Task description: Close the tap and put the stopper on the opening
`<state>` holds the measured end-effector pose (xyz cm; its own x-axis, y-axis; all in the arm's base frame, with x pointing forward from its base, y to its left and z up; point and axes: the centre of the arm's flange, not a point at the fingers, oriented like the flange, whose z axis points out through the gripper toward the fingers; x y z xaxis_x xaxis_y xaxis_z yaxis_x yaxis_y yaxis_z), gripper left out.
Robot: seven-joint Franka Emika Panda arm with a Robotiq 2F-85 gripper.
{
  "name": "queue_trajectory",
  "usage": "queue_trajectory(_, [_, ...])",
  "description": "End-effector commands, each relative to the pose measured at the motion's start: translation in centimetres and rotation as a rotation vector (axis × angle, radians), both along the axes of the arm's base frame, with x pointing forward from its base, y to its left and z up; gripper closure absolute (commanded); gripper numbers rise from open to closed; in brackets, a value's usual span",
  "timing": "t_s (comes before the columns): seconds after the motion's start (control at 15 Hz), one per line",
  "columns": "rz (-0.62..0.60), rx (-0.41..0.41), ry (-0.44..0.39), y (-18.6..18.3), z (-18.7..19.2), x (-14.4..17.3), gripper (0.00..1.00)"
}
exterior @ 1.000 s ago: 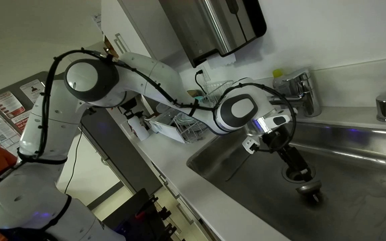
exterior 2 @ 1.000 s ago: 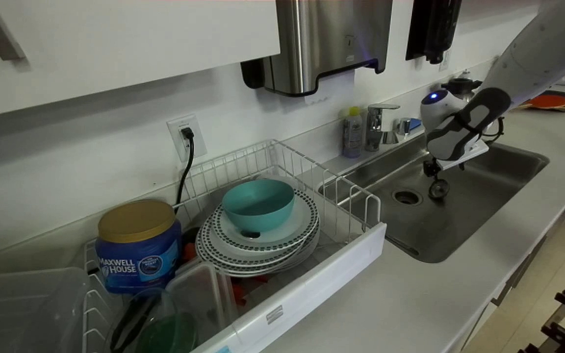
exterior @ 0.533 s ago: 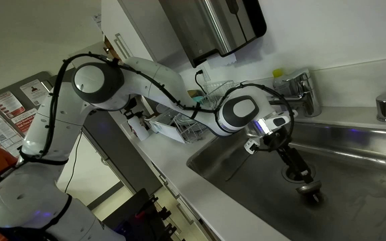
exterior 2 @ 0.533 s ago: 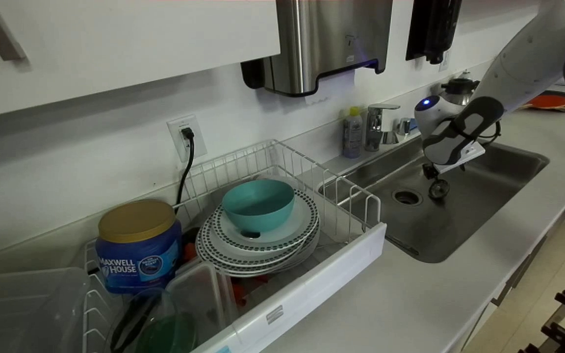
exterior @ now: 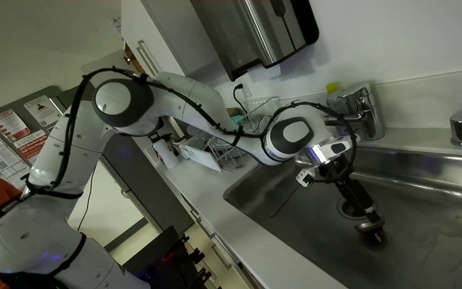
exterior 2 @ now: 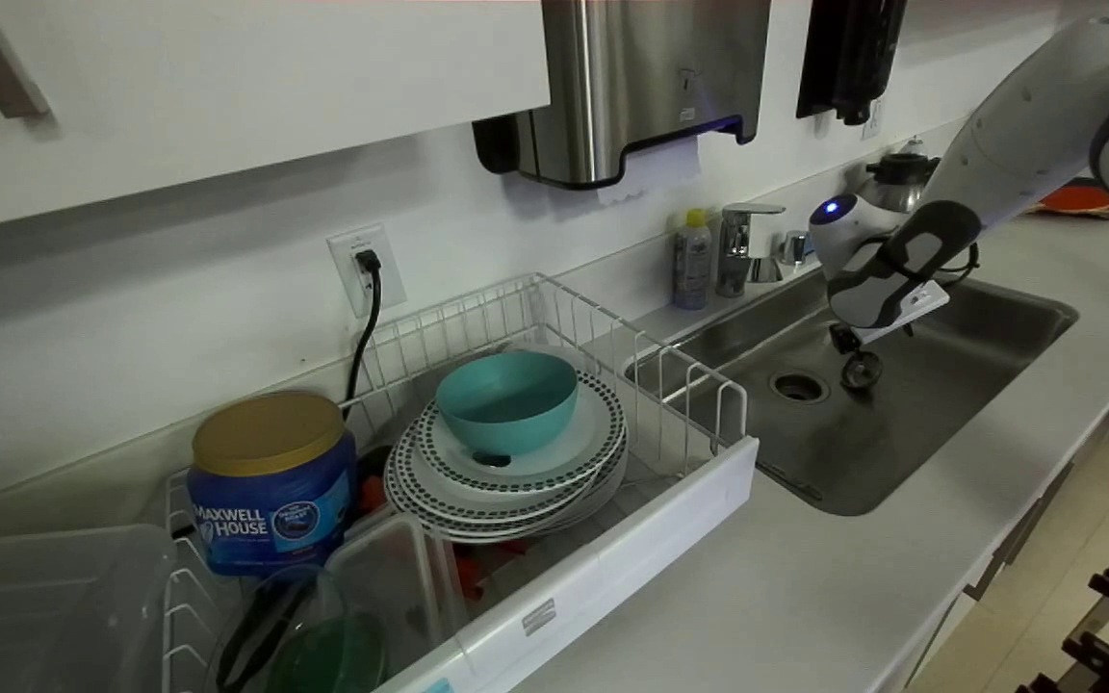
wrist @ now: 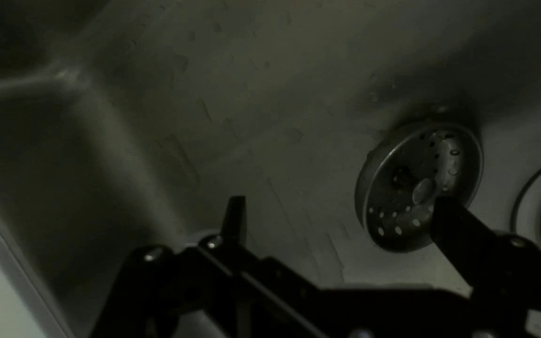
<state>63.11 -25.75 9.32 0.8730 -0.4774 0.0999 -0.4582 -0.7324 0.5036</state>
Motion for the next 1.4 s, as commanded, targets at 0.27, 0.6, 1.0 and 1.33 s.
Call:
queue_trajectory(0.27, [-0.003, -0.059, 0.031, -1.2, -0.7, 0.7, 0.00])
queue_trajectory(0.6, [-0.008, -0.065, 0.041, -1.8, -1.2, 0.7, 0.00])
queue_trajectory(1.0, [-0.019, -0.073, 0.054, -2.3, -1.6, 0.6, 0.00])
queue_trajectory(1.33, [-0.019, -0.080, 0.054, -2.5, -1.6, 0.7, 0.51])
